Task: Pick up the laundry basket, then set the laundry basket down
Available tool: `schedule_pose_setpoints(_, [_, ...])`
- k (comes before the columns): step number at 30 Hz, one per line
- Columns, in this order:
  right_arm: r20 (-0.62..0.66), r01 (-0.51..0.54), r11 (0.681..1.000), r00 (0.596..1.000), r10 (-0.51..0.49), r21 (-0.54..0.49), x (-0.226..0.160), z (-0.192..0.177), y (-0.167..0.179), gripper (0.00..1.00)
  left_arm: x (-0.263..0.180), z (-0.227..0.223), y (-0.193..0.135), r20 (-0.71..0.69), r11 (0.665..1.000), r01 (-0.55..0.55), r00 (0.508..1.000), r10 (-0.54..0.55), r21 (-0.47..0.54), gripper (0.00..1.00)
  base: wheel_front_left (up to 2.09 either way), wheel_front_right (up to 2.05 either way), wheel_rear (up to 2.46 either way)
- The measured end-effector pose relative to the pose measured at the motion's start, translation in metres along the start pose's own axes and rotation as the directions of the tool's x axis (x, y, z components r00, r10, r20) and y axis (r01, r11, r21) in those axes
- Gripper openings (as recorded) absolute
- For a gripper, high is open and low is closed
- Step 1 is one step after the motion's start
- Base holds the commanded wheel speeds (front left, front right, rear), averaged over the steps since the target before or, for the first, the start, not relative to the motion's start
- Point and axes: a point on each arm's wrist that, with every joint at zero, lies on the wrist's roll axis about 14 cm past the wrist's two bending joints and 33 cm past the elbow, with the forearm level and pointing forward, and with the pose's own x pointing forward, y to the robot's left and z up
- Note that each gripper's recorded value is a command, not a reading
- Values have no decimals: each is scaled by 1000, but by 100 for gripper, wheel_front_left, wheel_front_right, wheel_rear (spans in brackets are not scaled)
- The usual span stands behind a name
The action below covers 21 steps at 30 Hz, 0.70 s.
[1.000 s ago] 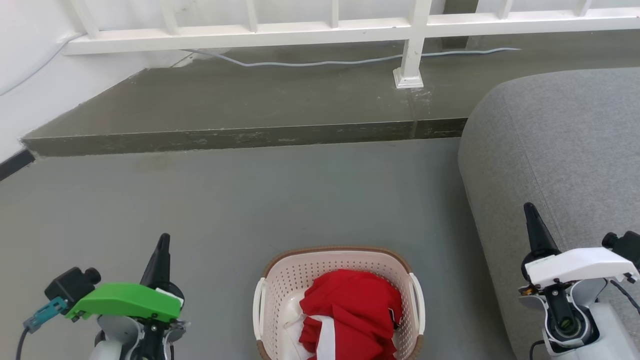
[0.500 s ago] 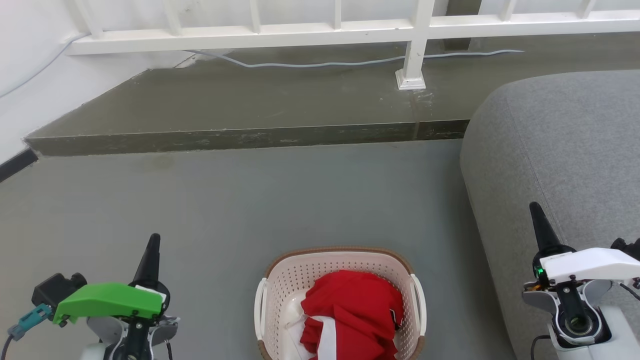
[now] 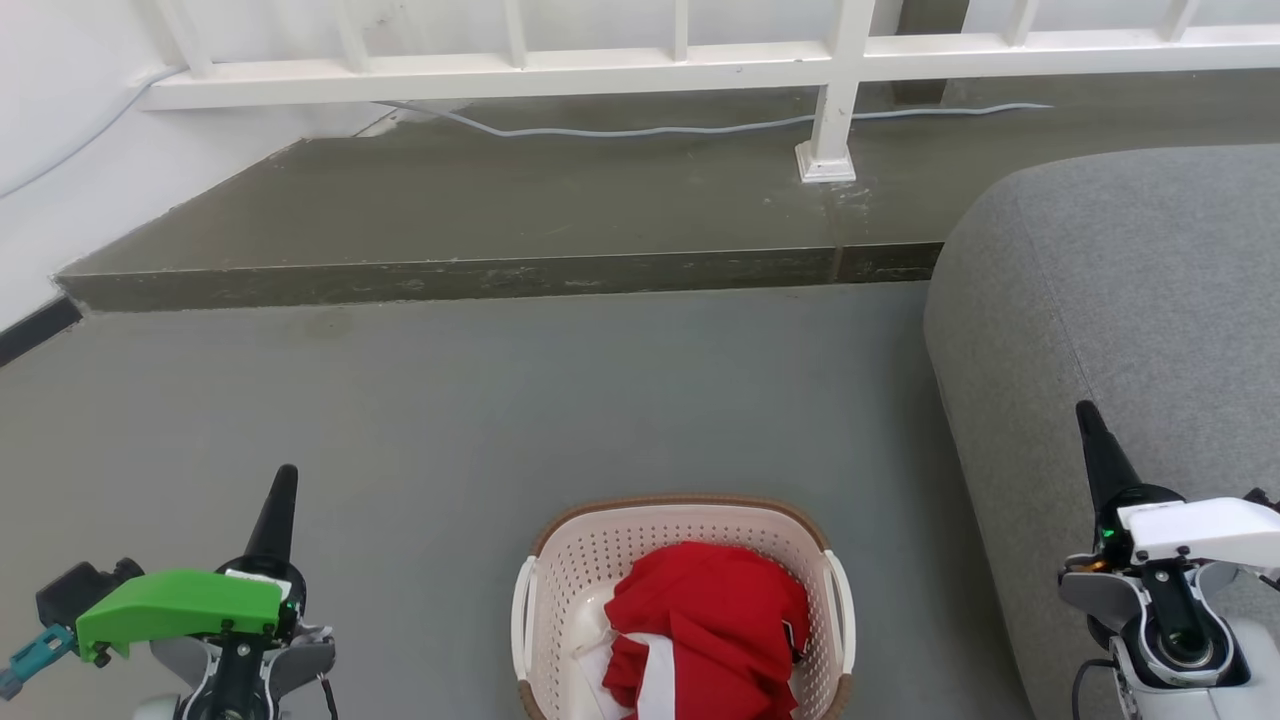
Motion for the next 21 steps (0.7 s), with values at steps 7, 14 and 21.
schedule_pose_setpoints(7, [5, -11, 995, 1000, 11, 99, 0, 3, 2, 0, -1, 7, -2, 14, 997, 11, 1000, -10, -80, 0, 0, 0, 0])
schedule_pose_setpoints(14, [9, -22, 981, 1000, 20, 194, 0, 5, 3, 0, -2, 14, -4, 31, 986, 25, 999, -20, -162, 0, 0, 0, 0])
schedule_pose_setpoints(21, [17, -37, 957, 999, 33, 289, 0, 7, 6, 0, -3, 20, -5, 42, 969, 40, 999, -31, -243, 0, 0, 0, 0])
